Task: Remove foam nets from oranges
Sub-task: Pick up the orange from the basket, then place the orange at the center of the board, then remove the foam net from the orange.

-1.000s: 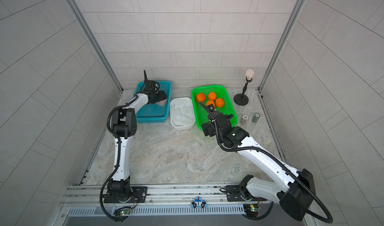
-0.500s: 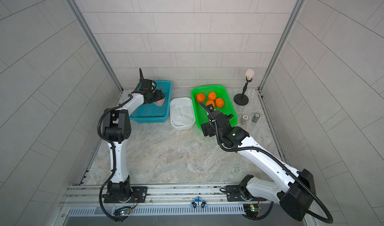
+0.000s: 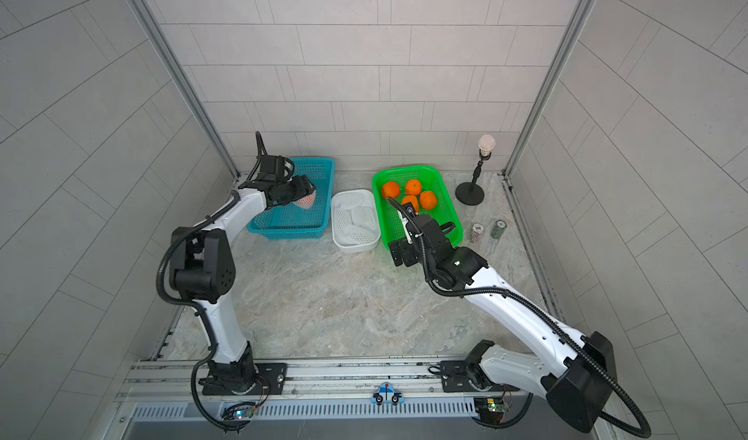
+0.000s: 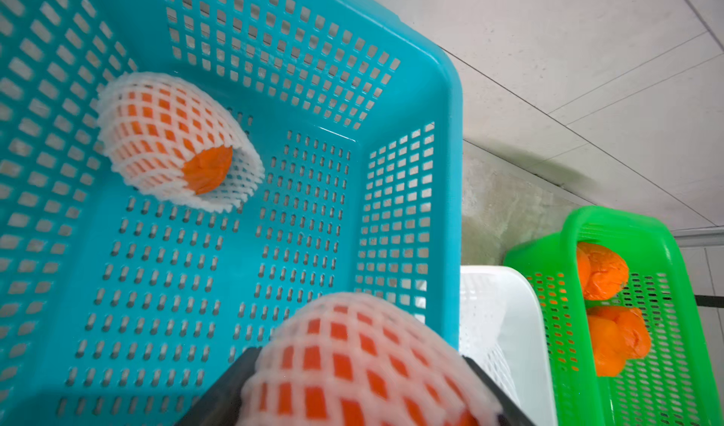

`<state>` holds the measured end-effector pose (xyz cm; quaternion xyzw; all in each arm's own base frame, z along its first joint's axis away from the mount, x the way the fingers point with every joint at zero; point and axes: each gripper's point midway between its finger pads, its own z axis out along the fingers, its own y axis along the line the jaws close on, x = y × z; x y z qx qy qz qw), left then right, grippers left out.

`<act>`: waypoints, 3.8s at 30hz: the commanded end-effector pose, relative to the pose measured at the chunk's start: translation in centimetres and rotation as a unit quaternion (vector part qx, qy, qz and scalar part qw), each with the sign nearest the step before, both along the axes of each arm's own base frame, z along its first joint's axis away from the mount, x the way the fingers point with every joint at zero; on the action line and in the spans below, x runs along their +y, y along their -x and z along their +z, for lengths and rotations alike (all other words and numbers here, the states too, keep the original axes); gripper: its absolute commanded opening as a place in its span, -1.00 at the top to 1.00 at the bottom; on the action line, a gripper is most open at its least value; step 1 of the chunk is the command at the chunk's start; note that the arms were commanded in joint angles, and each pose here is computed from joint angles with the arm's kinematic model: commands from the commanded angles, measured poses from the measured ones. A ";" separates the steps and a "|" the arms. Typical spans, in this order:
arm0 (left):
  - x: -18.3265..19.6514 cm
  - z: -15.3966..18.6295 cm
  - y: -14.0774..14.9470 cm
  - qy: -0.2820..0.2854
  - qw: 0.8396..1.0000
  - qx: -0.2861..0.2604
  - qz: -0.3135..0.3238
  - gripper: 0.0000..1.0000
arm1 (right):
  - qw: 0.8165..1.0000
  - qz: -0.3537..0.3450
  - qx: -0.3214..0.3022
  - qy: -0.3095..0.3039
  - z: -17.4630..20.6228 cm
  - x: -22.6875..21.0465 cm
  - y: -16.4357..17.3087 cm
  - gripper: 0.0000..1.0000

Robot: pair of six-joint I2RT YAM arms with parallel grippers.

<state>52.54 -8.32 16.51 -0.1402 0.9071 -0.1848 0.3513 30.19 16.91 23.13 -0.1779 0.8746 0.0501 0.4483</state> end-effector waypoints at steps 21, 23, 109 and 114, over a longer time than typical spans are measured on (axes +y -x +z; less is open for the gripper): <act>-15.8 -2.2 23.6 0.039 0.975 0.029 -0.215 -0.31 | 0.996 0.062 0.018 -0.061 -2.8 -0.3 5.4 -1.00; -16.6 -3.4 25.3 0.036 0.971 0.038 -0.234 -0.31 | 0.996 0.064 0.022 -0.064 -3.5 -0.4 5.9 -1.00; -8.8 -6.1 32.6 0.175 0.977 0.047 -0.117 -0.92 | 0.884 0.457 -0.060 -0.078 -12.4 17.5 11.3 -1.00; -9.0 -6.7 32.6 0.174 0.976 0.053 -0.121 -0.92 | 0.883 0.458 -0.053 -0.083 -13.1 18.7 10.6 -1.00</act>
